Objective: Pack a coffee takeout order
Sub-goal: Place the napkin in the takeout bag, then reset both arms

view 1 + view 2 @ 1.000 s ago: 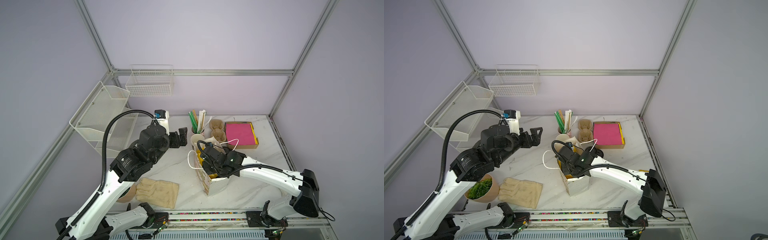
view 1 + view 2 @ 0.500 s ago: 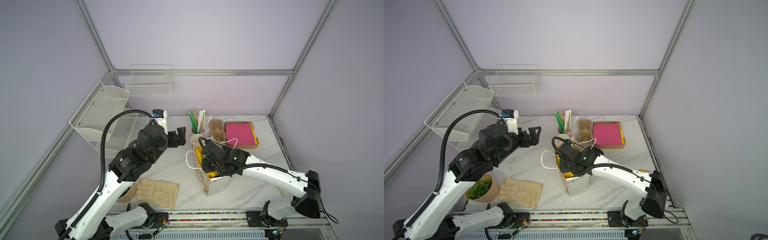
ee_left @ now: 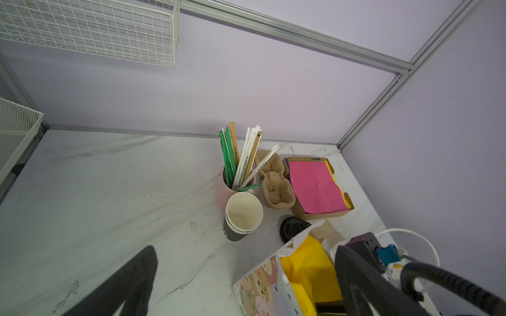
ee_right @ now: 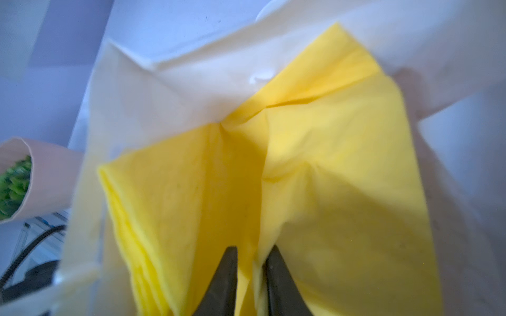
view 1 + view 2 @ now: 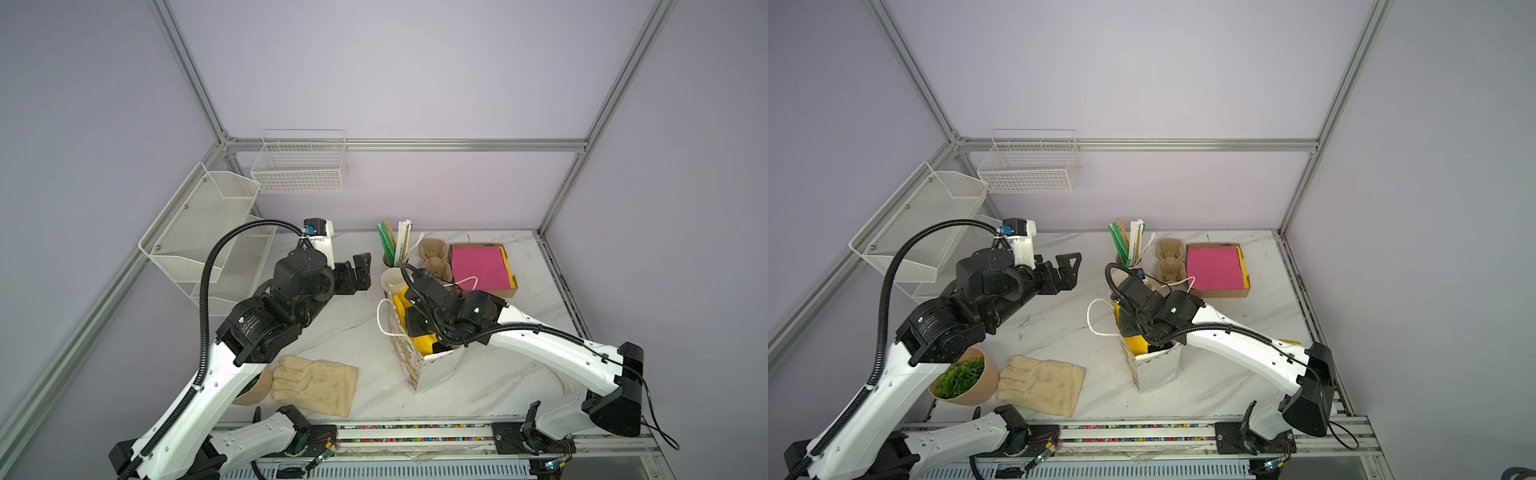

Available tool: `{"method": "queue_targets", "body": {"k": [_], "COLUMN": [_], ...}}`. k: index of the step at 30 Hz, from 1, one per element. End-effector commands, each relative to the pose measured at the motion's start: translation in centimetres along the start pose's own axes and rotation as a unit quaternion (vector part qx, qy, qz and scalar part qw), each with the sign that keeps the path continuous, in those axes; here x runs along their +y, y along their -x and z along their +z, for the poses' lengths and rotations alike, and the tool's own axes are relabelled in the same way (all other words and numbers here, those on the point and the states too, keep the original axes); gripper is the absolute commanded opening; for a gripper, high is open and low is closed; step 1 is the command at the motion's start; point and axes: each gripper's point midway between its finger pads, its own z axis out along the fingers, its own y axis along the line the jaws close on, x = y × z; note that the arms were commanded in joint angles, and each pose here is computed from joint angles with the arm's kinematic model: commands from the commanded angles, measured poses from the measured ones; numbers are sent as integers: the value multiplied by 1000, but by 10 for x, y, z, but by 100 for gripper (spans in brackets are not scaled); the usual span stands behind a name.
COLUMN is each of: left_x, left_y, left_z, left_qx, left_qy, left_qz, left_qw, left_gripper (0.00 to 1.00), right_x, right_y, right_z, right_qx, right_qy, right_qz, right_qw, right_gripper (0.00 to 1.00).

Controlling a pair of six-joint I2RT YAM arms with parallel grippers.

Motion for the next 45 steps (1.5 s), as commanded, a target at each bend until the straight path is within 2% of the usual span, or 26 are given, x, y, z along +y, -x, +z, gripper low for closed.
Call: {"method": "queue_targets", "body": {"k": [1, 3, 13, 17, 25, 28, 31, 35, 40, 45], "left_x": [-2, -2, 0, 3, 9, 17, 25, 44, 64, 86], "left_y": [9, 8, 5, 3, -2, -4, -8, -16, -25, -35], "left_z": [-2, -2, 4, 7, 19, 24, 32, 45, 56, 62], "left_qx": [-19, -18, -14, -10, -1, 4, 4, 11, 18, 10], "left_qy": [-9, -10, -6, -2, -8, -7, -7, 11, 24, 62], "left_qz": [-6, -4, -2, -1, -8, -16, -26, -38, -58, -56], "left_qw": [1000, 1000, 1000, 1000, 1000, 1000, 1000, 999, 998, 996], "left_gripper": [100, 100, 100, 100, 100, 100, 100, 100, 100, 100], "right_x": [-8, -7, 18, 24, 32, 25, 3, -54, -130, -181], "right_y": [15, 22, 55, 71, 97, 111, 129, 158, 178, 182], "right_z": [-19, -24, -57, -80, -110, -124, -137, -158, -160, -155], "right_qx": [-27, -37, -82, -113, -161, -196, -244, -314, -333, -345], "right_qy": [-12, -7, 43, 63, 79, 62, 10, -67, -127, -198], "right_qz": [7, 9, -11, -11, -11, 0, 19, 76, 145, 184], "right_qw": [1000, 999, 996, 991, 984, 979, 969, 944, 923, 899], "right_gripper": [30, 37, 52, 66, 83, 97, 97, 97, 97, 97]}}
